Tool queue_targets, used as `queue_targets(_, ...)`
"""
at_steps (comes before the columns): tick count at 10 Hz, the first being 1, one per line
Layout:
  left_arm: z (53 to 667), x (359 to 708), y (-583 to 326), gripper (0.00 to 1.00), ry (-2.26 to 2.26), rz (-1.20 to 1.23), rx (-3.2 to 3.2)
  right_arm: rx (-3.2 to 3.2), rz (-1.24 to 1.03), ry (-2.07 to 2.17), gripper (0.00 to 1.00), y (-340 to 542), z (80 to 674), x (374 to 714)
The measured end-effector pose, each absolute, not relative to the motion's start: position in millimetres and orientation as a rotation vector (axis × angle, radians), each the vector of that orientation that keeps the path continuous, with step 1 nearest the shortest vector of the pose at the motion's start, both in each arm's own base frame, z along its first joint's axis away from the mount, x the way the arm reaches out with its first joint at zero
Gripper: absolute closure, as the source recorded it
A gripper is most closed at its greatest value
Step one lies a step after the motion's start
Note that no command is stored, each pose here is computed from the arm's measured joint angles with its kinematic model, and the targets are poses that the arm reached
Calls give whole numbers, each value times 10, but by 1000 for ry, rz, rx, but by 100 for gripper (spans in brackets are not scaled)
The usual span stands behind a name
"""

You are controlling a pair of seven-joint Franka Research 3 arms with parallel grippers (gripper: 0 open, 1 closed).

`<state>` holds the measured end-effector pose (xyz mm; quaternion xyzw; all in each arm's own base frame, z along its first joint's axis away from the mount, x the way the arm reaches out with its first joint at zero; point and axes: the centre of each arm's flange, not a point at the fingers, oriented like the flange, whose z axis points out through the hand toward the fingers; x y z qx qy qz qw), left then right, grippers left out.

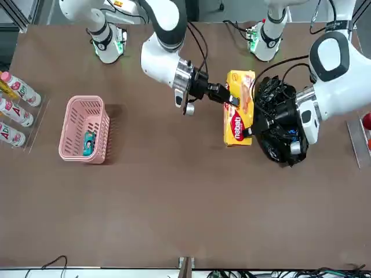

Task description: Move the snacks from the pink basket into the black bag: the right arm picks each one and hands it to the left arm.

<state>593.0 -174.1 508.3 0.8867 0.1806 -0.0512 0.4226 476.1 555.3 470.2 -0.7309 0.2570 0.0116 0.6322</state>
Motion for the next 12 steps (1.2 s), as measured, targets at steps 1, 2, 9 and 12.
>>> queue_targets(1, 5087, 5922, -1749, 60, 449, -130, 2221, -1674, 23, 609, 79, 5584, 4704, 4710)
queue_targets(2, 5094, 5903, -1755, 62, 447, -130, 2222, -1673, 23, 618, 79, 5606, 4714, 4676)
queue_targets(9, 5113, 5868, -1741, 71, 451, -127, 2225, -1662, 49, 641, 77, 5631, 4724, 4652)
queue_targets(12, 5111, 5868, -1740, 73, 457, -130, 2224, -1661, 54, 643, 64, 5647, 4725, 4634)
